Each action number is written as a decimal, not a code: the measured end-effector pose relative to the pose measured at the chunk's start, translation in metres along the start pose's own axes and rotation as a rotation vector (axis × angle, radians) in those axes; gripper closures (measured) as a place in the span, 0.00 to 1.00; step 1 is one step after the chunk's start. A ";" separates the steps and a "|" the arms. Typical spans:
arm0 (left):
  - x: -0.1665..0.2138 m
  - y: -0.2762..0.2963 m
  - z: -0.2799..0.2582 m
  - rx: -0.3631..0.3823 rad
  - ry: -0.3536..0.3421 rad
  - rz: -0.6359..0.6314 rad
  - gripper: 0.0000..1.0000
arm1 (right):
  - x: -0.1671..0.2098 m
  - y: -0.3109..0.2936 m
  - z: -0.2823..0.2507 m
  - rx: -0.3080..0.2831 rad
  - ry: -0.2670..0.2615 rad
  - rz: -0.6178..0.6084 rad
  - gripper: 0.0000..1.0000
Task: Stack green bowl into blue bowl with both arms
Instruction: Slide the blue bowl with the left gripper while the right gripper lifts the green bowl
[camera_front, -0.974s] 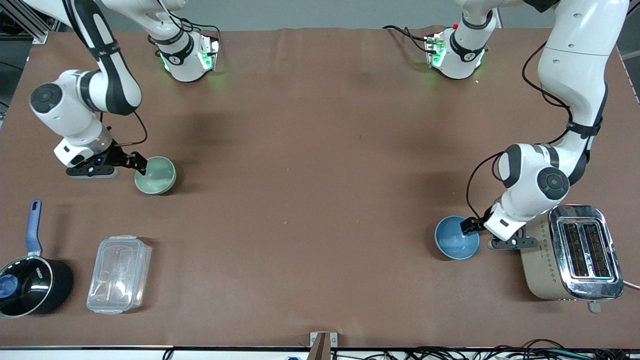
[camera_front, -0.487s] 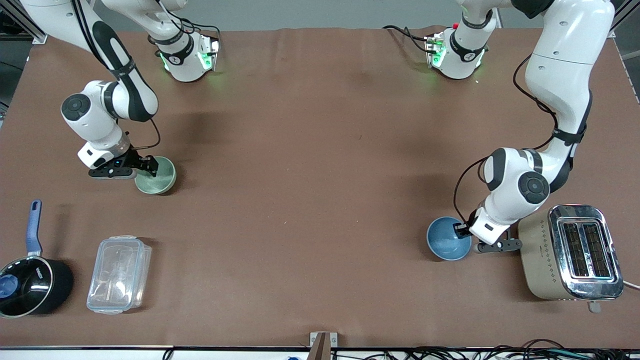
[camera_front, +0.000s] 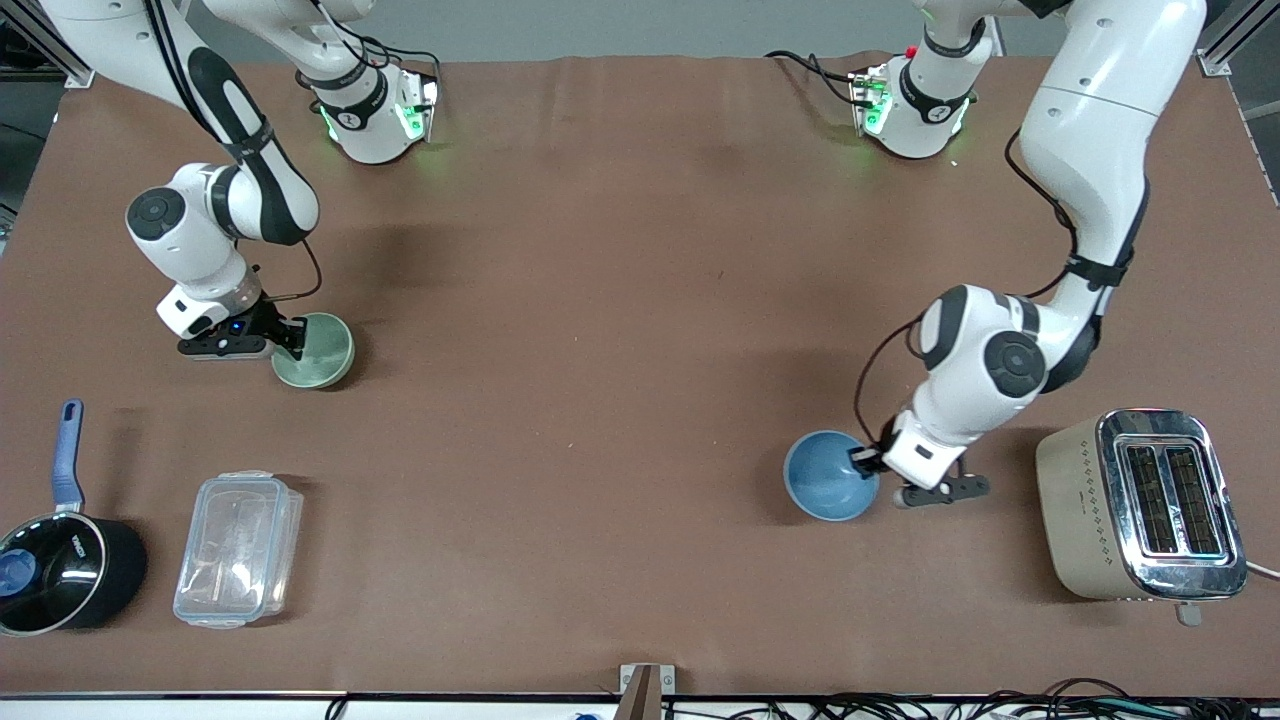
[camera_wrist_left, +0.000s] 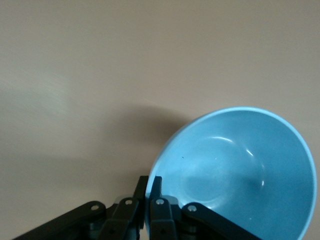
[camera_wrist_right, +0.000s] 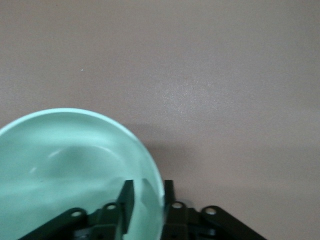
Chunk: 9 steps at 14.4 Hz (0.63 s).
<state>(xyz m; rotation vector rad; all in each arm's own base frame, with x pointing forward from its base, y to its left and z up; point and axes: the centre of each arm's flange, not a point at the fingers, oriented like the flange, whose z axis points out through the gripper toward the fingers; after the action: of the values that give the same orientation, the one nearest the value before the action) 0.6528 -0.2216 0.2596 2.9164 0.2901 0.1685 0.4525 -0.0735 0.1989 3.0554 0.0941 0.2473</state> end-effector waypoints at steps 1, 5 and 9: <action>-0.013 0.031 -0.005 -0.015 -0.011 -0.036 0.95 | 0.000 0.000 0.001 0.000 0.000 -0.001 0.83; -0.098 0.155 -0.002 -0.043 -0.051 -0.141 0.95 | 0.003 -0.002 -0.006 0.002 0.006 -0.028 0.90; -0.176 0.228 0.034 -0.037 -0.107 -0.168 0.95 | 0.021 -0.007 -0.041 0.038 -0.110 -0.048 0.95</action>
<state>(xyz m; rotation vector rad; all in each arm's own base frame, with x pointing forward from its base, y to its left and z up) 0.5278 -0.4837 0.2589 2.8350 0.5064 -0.0086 0.4658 -0.0619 0.2422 3.0924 0.1666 0.0756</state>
